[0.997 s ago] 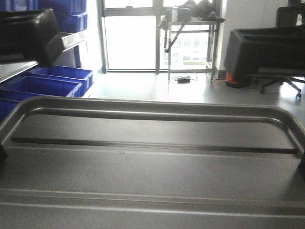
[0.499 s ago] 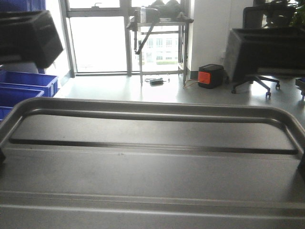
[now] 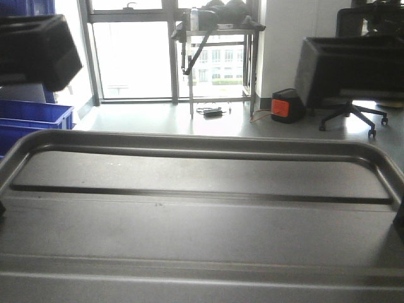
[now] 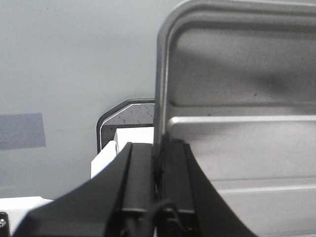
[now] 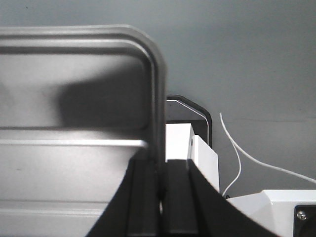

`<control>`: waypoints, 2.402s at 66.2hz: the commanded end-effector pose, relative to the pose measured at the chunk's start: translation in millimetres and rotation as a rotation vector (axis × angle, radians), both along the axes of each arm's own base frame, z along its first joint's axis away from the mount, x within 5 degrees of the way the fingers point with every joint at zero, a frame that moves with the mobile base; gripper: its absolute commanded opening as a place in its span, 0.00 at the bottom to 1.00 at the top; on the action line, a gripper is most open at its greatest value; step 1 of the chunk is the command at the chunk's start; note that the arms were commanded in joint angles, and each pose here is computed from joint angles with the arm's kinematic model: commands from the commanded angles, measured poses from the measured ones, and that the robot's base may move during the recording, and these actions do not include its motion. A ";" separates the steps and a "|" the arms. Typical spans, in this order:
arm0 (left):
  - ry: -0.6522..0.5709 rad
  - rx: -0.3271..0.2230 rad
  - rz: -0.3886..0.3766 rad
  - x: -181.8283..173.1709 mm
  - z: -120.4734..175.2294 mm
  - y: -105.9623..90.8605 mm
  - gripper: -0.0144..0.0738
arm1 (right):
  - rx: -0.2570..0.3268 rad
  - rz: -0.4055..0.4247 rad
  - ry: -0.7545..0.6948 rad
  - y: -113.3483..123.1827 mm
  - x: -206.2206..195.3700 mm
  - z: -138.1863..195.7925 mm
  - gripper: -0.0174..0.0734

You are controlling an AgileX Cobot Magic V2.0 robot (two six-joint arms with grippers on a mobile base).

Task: Grab silver tray and stack on right shelf
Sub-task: 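Hold the tray in both grippers while the base turns and drives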

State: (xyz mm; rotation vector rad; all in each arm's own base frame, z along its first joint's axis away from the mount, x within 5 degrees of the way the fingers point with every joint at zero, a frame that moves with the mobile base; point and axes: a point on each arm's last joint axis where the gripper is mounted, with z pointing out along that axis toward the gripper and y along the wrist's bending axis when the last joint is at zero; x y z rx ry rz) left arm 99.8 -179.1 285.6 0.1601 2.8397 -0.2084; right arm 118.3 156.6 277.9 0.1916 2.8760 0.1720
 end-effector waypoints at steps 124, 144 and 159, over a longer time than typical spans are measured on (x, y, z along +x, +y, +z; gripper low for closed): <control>0.017 0.183 0.041 -3.8 7.5 21.7 0.05 | -0.128 -0.020 -0.003 -15.0 -1.0 10.5 0.25; 0.014 0.185 0.041 -3.5 7.5 21.9 0.05 | -0.127 -0.020 -0.004 -15.0 -0.9 10.5 0.25; 0.011 0.186 0.041 -3.3 7.6 22.0 0.05 | -0.127 -0.020 -0.004 -15.0 -0.9 10.5 0.25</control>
